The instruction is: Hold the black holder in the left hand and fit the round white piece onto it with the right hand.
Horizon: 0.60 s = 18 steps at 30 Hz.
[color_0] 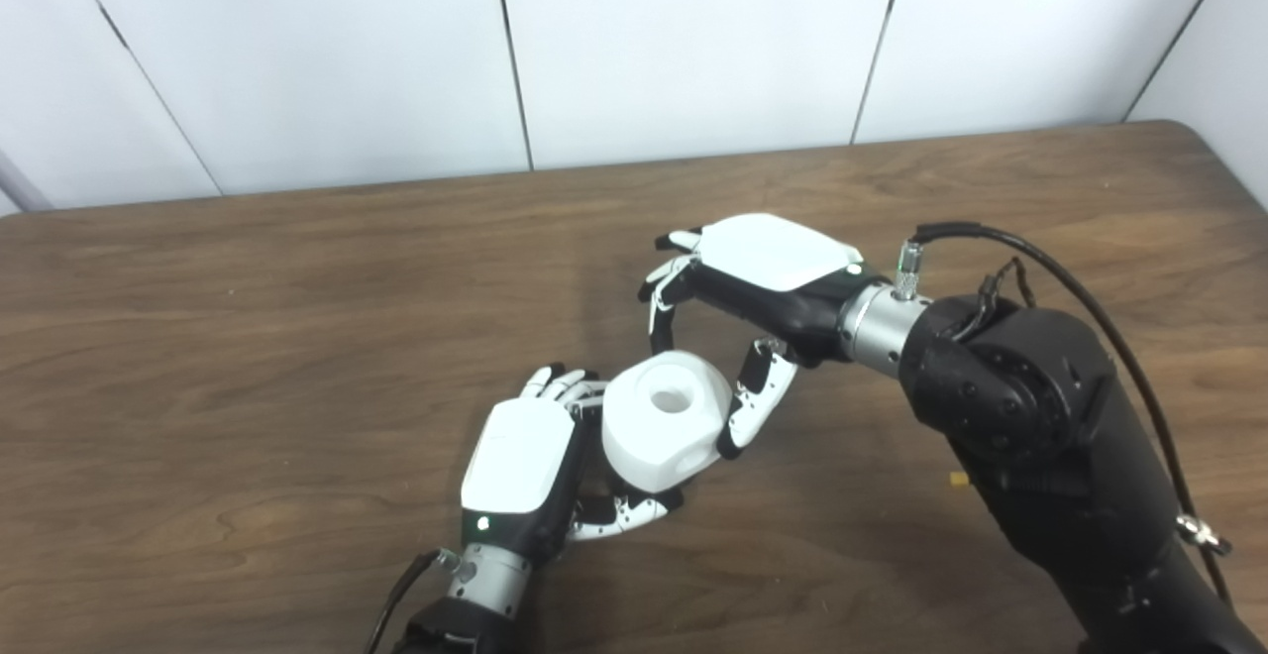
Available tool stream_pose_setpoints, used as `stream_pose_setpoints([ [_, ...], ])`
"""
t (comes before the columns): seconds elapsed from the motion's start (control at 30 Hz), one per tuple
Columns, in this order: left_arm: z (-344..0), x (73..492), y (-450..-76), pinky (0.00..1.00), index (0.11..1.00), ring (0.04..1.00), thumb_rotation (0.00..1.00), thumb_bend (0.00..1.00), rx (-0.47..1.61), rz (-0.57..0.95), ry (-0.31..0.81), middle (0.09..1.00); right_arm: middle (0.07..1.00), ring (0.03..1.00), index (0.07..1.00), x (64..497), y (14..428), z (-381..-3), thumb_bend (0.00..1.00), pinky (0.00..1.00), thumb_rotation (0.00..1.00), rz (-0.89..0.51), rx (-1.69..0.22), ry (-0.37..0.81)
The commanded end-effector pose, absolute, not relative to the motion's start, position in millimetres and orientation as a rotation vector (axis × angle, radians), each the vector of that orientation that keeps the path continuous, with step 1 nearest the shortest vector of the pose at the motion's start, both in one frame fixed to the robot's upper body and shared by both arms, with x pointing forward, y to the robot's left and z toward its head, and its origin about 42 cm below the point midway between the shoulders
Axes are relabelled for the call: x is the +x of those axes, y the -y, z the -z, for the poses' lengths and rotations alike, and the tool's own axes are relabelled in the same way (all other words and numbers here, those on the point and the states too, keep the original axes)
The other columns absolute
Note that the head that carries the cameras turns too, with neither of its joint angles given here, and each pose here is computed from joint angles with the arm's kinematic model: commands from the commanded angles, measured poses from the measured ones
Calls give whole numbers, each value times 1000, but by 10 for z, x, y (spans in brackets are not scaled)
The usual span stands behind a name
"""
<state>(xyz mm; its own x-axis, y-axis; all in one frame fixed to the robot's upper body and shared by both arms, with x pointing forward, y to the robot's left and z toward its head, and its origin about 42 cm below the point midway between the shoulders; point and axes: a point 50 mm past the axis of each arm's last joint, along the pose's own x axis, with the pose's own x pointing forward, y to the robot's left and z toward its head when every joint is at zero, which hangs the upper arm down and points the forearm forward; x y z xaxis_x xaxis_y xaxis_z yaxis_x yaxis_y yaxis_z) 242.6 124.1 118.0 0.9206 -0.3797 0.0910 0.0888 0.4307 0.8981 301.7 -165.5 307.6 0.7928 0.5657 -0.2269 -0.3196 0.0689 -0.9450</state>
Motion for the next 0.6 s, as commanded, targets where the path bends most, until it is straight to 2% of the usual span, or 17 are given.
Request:
stream_pose_setpoints([
  [0.0,-1120,2374,-1163,925,485,842,48,522,1115,358,279,753,829,973,481,3033,1643,-3203,525,1000,135,-622,-1360,294],
  [0.57,-1126,2361,-1183,918,485,839,48,522,1113,359,283,749,829,970,480,3074,1672,-3158,525,1000,135,-621,-1378,288],
])
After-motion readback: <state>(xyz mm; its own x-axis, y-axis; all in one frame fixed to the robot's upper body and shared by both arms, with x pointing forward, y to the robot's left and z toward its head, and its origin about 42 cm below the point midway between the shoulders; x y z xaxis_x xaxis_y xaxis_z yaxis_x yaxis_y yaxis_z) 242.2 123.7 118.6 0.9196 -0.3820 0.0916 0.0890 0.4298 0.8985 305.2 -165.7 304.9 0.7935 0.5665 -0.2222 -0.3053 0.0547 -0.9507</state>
